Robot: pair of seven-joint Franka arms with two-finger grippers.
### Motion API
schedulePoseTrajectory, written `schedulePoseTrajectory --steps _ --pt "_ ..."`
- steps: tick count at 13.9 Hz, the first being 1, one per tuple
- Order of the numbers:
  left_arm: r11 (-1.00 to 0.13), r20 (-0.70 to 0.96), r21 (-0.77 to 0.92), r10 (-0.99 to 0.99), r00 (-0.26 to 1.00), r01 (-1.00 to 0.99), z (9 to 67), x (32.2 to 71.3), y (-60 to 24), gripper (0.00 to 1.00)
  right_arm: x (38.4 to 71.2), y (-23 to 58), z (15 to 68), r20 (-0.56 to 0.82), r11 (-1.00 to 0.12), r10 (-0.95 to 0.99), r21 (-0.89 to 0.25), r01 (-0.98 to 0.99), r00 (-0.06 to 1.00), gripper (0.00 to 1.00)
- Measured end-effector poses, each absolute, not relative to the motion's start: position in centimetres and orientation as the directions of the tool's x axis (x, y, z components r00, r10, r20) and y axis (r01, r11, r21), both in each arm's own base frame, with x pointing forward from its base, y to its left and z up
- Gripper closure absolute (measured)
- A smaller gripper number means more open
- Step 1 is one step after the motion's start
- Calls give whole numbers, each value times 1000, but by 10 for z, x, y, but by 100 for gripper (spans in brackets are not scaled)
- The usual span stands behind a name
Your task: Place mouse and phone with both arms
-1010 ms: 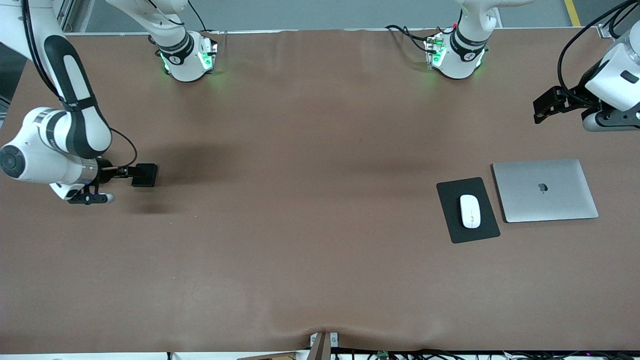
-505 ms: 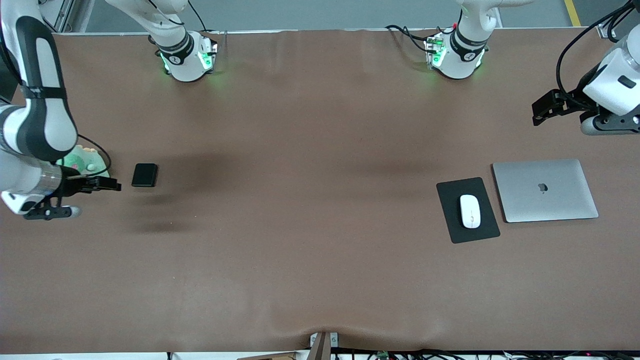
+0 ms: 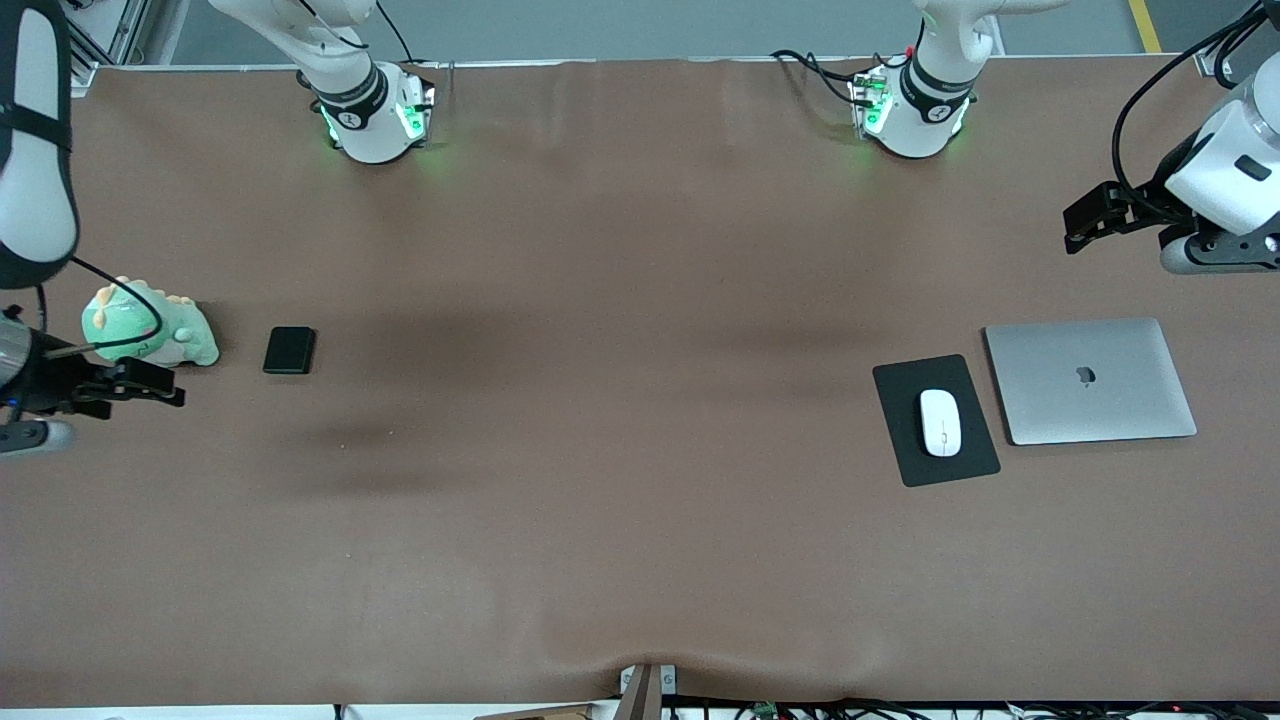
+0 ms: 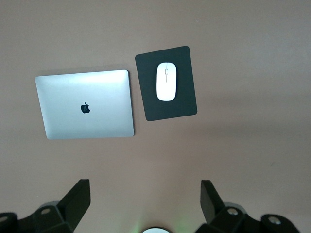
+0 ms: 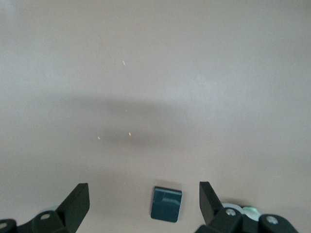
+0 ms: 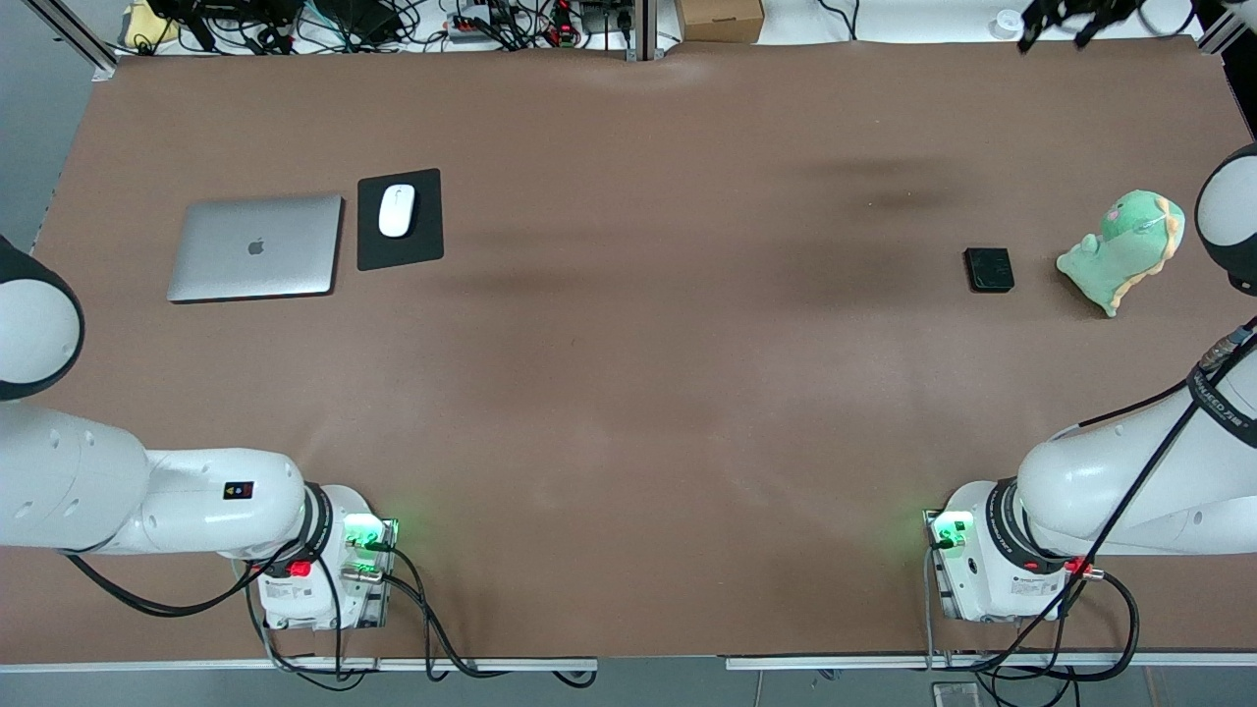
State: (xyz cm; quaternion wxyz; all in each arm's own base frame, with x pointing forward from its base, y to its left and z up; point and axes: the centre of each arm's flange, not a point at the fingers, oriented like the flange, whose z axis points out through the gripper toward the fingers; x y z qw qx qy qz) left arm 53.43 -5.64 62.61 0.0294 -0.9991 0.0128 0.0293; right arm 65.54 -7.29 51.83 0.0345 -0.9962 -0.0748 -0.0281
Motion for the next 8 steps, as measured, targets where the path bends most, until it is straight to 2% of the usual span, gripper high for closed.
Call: schedulePoseTrajectory --steps 3,8 --pt "-998 -58 -58 -22 998 -26 627 535 -56 0 650 -67 587 158 -985 159 -37 167 974 0" --pt "-998 -58 -58 -20 998 -24 626 535 -55 0 591 -49 649 55 -979 191 -66 195 980 0"
